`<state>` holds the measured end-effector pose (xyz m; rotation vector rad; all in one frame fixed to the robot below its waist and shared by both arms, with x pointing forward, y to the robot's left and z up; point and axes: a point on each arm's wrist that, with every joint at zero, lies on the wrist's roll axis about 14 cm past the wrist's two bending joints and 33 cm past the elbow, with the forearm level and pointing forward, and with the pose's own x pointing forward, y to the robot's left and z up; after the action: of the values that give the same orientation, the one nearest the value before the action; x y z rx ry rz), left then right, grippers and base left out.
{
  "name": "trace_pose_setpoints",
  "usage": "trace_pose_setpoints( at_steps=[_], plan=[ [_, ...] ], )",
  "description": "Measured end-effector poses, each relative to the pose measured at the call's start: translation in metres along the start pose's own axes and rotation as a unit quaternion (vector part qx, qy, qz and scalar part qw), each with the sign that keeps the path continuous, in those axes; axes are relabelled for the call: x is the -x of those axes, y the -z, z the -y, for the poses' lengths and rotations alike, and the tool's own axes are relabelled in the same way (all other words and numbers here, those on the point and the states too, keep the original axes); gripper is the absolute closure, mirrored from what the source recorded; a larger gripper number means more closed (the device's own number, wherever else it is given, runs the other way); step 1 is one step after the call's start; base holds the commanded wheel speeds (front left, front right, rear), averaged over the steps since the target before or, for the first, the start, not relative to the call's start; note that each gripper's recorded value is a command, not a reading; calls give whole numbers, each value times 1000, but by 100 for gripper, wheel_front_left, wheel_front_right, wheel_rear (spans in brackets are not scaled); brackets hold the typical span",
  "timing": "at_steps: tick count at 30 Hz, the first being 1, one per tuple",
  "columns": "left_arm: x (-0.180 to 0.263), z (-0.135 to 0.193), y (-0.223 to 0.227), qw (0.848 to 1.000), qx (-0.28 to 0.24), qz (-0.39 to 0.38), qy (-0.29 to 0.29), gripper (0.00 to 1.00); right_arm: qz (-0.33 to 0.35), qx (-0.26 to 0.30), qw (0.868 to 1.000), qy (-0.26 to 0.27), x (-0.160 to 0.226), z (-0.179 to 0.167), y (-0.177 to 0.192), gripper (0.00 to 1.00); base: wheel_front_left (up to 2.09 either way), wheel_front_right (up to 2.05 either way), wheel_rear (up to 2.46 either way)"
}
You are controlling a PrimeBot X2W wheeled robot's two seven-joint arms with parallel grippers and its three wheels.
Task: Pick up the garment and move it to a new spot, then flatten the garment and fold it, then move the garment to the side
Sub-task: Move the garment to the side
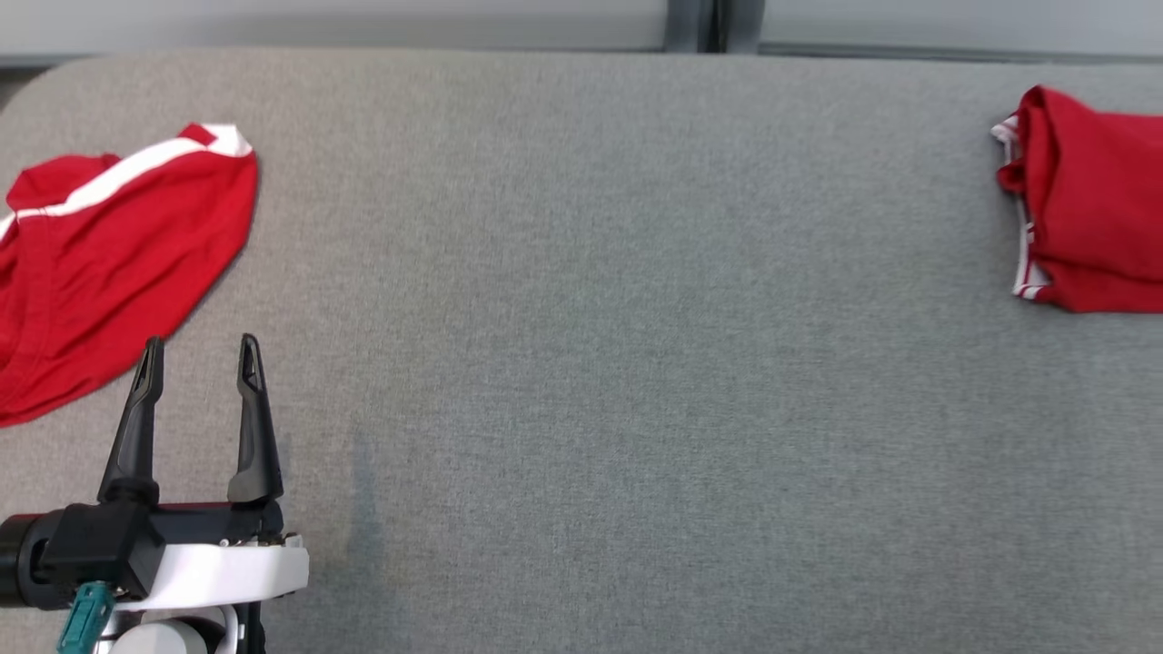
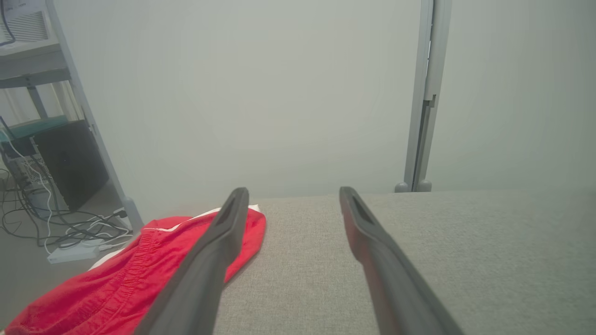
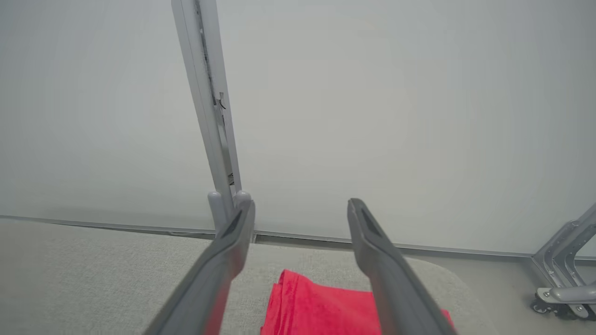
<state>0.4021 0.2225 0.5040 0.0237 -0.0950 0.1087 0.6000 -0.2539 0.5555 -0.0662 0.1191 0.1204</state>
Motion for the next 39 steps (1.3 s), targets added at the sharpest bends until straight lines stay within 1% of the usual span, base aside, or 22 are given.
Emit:
trace_pose_setpoints(
  at_steps=[4, 5, 9, 14, 18, 20, 24, 30, 35, 39],
  plan=[
    [7, 3, -6, 1000, 4, 6, 4, 0, 14, -31, 999, -20, 21, -21, 5, 0, 0, 0, 0],
    [8, 3, -10, 1000, 6, 10, 5, 0, 21, -42, 999, -22, 25, -25, 2, 0, 0, 0, 0],
    [13, 5, -16, 1000, 8, 18, 8, 0, 64, -52, 996, -35, 43, -33, -18, 0, 0, 0, 0],
    [22, 1, -18, 1000, 9, 16, 5, 0, 77, -71, 993, -52, 73, -56, 1, 0, 0, 0, 0],
    [32, -2, -17, 1000, 10, 12, 1, 0, 99, -85, 990, -56, 96, -72, 6, 0, 0, 0, 0],
    [34, -3, -18, 1000, 10, 14, 0, 0, 105, -102, 988, -54, 108, -81, 13, 0, 0, 0, 0],
    [40, -4, -19, 1000, 11, 14, -1, 0, 122, -105, 986, -45, 129, -89, 17, 0, 0, 0, 0],
    [48, -4, -21, 1000, 12, 15, -1, 0, 113, -122, 985, -31, 157, -105, 42, 0, 0, 0, 0],
    [58, -5, -14, 1000, 11, 4, 0, 0, 91, -136, 986, -17, 180, -116, 66, 0, 0, 0, 0],
    [64, -6, -4, 1000, -2, -13, 2, 0, 77, -128, 989, -8, 191, -118, 79, 0, 0, 0, 0]
  ],
)
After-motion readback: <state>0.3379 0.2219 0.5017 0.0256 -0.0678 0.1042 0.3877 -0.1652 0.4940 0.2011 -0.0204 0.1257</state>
